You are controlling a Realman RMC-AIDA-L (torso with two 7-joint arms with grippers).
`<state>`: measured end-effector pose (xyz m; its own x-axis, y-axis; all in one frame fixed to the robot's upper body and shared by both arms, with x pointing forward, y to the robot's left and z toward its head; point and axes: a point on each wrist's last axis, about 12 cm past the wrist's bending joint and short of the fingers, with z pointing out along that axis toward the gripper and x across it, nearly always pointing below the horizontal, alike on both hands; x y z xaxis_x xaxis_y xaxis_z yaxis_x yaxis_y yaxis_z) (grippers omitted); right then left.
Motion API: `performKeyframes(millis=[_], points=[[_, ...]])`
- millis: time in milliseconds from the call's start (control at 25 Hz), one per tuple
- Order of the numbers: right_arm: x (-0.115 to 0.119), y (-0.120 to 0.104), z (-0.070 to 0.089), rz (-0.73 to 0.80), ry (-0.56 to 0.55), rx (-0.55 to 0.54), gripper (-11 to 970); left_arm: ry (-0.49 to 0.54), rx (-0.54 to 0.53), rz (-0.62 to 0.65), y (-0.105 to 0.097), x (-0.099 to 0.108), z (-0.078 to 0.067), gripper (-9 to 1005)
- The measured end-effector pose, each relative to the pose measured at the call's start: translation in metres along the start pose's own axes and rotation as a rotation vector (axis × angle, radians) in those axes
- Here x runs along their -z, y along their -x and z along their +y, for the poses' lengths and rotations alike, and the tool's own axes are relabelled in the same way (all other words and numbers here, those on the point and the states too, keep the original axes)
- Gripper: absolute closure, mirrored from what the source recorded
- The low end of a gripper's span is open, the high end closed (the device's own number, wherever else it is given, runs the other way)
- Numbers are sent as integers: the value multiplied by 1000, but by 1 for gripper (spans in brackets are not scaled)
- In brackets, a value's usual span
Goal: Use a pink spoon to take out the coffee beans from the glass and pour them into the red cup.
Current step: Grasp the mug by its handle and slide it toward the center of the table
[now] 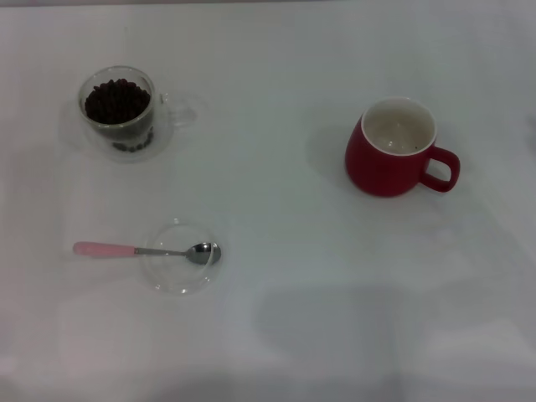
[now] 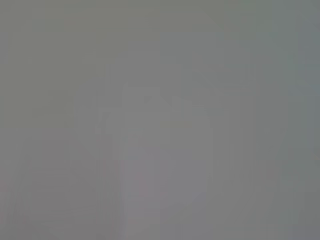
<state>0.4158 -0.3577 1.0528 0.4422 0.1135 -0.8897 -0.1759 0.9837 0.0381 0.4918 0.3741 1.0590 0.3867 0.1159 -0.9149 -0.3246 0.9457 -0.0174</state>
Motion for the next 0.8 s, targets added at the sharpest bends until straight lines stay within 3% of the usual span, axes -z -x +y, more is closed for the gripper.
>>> performKeyframes(millis=[360,800], points=[[-8,8,-13,-76,-83,51,250,22,7,-15,2,2,4,105],[-14,4,-18,-53,-105,91,248,26,24,-14,1,-3,-1,106]])
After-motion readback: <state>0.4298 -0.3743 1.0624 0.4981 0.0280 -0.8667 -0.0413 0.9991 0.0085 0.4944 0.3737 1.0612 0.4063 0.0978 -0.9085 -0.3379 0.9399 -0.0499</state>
